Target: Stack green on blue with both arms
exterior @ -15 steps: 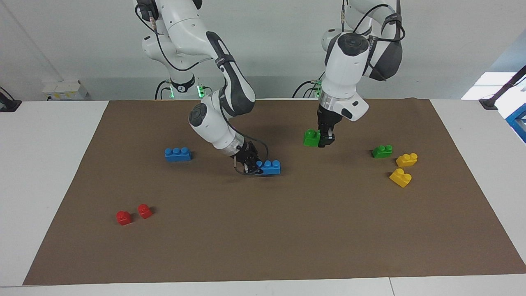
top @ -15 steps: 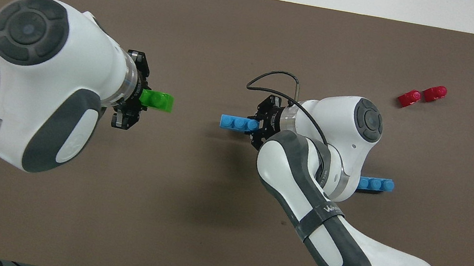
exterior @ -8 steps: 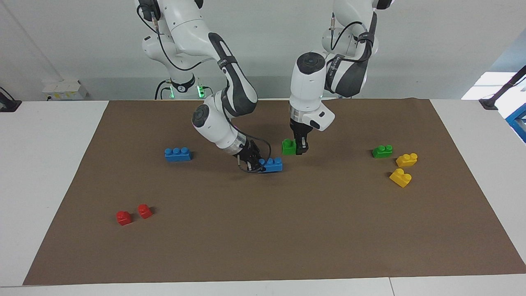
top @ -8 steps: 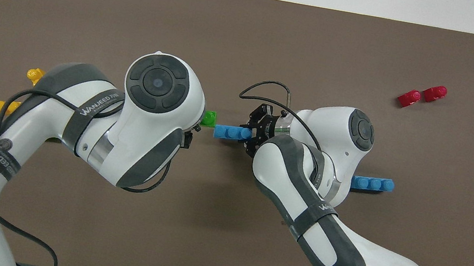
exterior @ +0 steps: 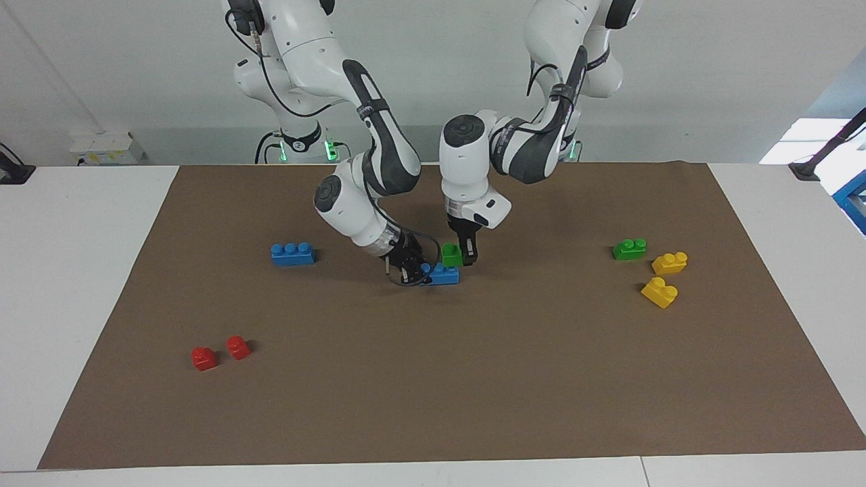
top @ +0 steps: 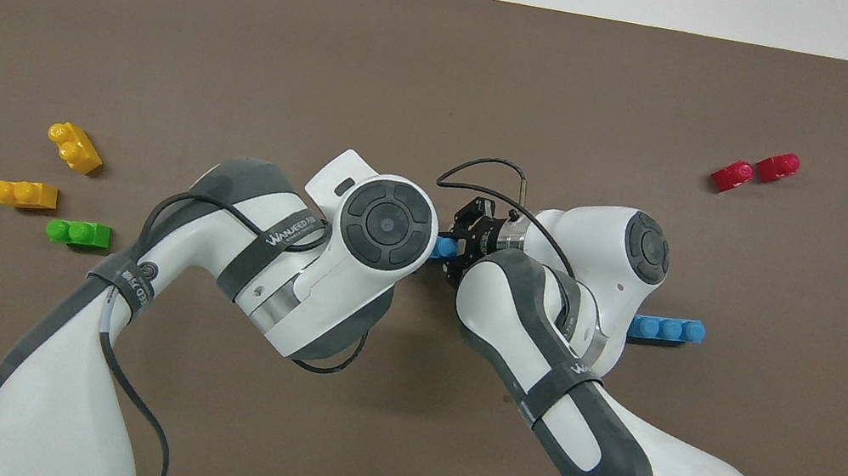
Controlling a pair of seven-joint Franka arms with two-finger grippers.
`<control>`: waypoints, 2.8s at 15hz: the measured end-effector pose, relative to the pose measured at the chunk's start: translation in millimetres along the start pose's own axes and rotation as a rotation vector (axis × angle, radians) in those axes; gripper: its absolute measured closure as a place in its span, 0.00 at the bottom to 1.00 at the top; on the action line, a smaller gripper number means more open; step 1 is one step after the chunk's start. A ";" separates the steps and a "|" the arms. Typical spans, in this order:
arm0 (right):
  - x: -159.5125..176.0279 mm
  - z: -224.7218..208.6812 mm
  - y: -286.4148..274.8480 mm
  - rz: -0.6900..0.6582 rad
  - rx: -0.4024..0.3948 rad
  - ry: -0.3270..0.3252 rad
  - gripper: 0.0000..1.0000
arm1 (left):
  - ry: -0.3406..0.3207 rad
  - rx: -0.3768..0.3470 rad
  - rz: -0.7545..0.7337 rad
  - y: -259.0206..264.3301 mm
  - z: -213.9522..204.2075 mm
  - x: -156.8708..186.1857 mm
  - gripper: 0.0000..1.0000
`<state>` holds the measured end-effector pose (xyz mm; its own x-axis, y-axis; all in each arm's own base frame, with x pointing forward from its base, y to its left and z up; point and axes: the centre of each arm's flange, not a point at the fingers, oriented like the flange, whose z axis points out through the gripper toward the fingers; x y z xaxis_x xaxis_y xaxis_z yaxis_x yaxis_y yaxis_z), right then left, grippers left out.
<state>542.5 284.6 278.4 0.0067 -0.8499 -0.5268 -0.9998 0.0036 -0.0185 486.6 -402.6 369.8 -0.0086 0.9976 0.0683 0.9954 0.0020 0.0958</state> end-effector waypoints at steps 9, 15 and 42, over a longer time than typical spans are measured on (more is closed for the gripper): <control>1.4 0.0 -0.2 0.016 0.006 -0.008 0.66 | -0.014 -0.009 0.000 -2.8 9.5 -9.6 0.66; 1.4 0.0 -0.2 0.016 0.006 -0.008 0.66 | -0.016 -0.026 0.014 -2.5 18.1 -14.4 0.66; 68.1 -260.3 -64.5 -0.621 0.065 0.144 0.00 | 0.031 -0.081 0.516 107.6 -90.6 224.5 0.00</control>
<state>602.8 89.4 465.0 0.5773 -0.7662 -0.2824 -0.8074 -0.4841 -0.3372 583.1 -184.7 485.4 0.4772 0.8648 0.1563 0.8602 -0.4960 0.1184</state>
